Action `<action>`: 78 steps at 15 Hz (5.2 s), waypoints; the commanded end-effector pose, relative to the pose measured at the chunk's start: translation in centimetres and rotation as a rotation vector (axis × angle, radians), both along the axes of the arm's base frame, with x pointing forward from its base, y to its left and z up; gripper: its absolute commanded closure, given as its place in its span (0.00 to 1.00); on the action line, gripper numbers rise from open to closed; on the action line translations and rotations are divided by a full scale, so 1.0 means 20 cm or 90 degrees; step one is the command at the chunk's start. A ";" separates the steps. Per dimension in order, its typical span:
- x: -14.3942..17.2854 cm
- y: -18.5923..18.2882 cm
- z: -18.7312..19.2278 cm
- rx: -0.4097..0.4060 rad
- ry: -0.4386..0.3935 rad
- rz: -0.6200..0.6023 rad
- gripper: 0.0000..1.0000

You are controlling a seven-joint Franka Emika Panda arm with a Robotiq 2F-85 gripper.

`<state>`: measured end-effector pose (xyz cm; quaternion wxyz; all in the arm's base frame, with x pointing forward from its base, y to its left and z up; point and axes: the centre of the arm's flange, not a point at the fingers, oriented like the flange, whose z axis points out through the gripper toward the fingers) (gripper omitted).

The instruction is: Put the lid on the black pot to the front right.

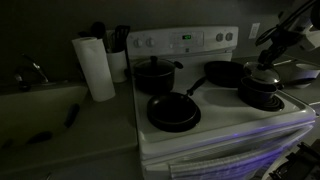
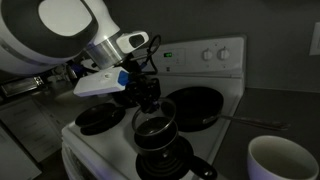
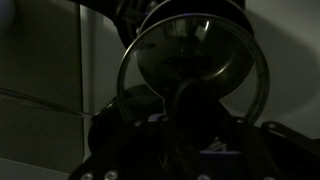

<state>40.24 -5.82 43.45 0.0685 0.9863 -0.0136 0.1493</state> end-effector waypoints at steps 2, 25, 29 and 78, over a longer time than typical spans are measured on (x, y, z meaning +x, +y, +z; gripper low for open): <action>-0.01 0.01 -0.06 0.010 0.029 0.009 0.84; 0.05 -0.06 -0.13 0.088 0.103 0.063 0.84; 0.07 -0.08 -0.08 0.072 0.121 0.062 0.84; 0.23 -0.03 -0.30 -0.001 0.213 0.039 0.21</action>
